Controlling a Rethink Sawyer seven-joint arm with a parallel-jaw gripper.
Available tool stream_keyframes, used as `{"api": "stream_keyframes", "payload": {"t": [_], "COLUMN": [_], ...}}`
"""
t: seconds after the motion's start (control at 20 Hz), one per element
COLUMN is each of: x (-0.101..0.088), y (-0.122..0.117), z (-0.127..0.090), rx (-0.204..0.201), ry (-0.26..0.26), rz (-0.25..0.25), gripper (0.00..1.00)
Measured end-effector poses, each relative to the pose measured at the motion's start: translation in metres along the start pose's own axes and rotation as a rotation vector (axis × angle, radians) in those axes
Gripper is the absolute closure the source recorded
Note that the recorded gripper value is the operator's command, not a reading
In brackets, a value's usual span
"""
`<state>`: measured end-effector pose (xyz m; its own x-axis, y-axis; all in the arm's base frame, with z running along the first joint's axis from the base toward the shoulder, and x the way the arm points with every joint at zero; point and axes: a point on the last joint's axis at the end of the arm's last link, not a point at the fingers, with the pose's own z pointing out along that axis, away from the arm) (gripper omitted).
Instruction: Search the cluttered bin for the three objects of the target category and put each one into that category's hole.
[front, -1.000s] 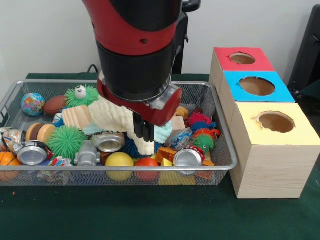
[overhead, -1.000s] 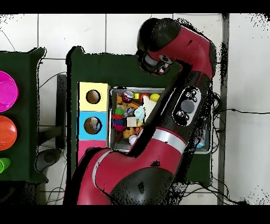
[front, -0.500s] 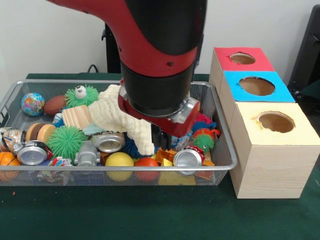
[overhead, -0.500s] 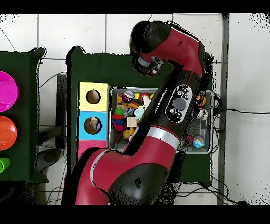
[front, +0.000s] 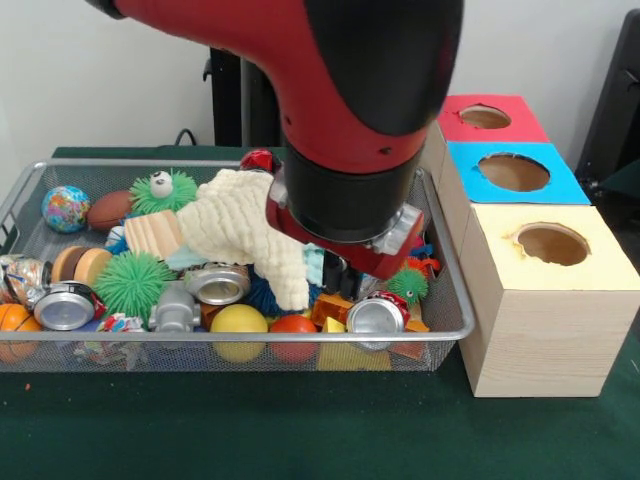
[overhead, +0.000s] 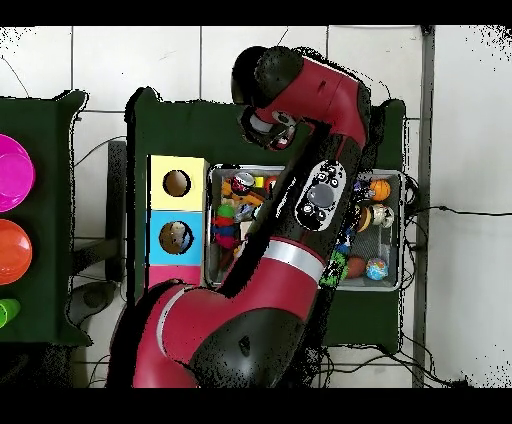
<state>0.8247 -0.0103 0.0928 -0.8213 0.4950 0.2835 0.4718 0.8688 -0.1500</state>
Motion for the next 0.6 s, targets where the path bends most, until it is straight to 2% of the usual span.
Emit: {"api": "stream_keyframes", "payload": {"t": [0.6], "x": [0.019], "y": [0.011], "z": [0.019], "rx": [0.098], "ry": [0.006], "rz": [-0.035], "gripper": [1.00]}}
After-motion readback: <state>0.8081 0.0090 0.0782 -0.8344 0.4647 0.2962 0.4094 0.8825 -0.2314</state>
